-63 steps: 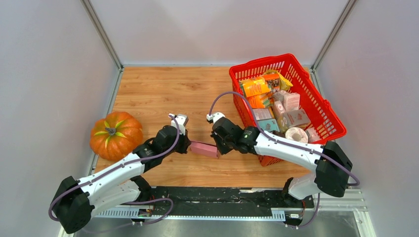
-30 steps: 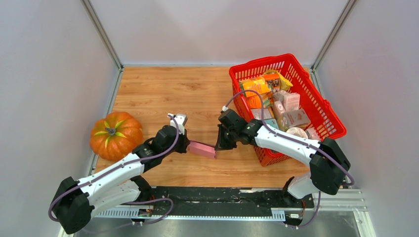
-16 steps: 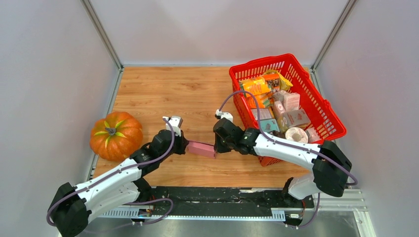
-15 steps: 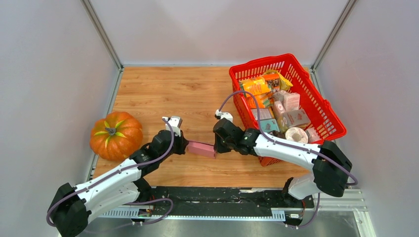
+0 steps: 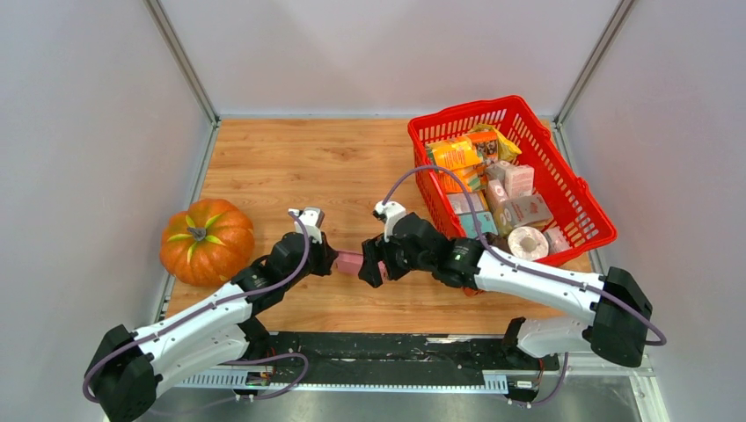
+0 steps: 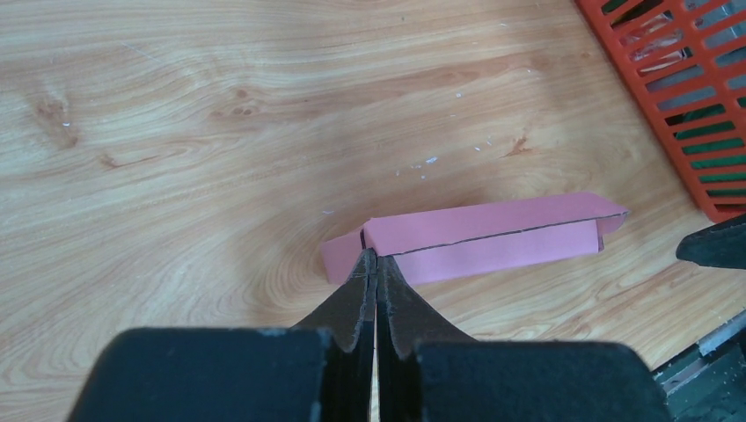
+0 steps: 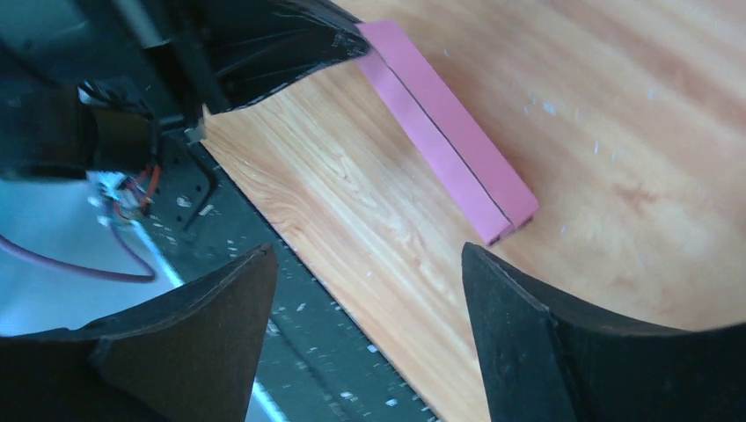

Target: Fold the paper box

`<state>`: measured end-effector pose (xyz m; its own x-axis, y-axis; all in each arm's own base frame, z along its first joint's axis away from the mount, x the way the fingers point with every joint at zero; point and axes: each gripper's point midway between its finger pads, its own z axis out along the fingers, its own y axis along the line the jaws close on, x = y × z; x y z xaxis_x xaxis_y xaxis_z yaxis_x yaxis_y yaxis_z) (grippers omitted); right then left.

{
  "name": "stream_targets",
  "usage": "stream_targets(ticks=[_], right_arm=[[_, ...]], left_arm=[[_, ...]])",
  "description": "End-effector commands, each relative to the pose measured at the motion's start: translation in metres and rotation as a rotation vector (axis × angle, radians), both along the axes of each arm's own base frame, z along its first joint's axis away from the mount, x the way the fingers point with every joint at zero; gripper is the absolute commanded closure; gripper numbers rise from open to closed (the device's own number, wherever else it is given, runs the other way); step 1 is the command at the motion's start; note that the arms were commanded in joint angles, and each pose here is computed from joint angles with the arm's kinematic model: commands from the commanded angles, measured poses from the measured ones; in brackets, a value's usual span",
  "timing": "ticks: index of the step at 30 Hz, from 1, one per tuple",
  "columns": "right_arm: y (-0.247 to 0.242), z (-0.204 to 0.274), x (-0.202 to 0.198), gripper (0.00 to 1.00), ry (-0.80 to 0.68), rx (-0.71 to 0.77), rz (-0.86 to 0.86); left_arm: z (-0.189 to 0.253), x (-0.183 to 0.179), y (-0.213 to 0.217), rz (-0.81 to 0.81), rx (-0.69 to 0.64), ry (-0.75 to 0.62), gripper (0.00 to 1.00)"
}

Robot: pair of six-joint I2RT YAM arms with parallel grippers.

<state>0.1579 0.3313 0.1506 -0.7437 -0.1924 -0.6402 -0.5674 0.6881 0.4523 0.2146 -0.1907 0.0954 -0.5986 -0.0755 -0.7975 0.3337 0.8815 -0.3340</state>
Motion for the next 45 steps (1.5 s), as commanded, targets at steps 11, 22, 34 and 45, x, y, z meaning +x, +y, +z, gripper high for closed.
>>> stream_targets(ticks=[11,22,34,45], right_arm=[[0.023,-0.017,0.034,0.24,-0.912,-0.467,0.332],[0.020,-0.019,0.038,0.24,-1.087,-0.619,0.270],[0.024,-0.026,0.047,0.17,-1.050,-0.586,0.311],[0.020,-0.055,0.050,0.38,-0.996,-0.579,0.312]], left_arm=[[-0.036,-0.021,0.006,-0.032,0.062,0.123,1.00],[-0.034,-0.021,0.006,-0.032,0.055,0.115,1.00],[-0.033,-0.022,0.005,-0.038,0.058,0.119,1.00],[-0.029,-0.023,0.005,-0.038,0.050,0.113,1.00]])
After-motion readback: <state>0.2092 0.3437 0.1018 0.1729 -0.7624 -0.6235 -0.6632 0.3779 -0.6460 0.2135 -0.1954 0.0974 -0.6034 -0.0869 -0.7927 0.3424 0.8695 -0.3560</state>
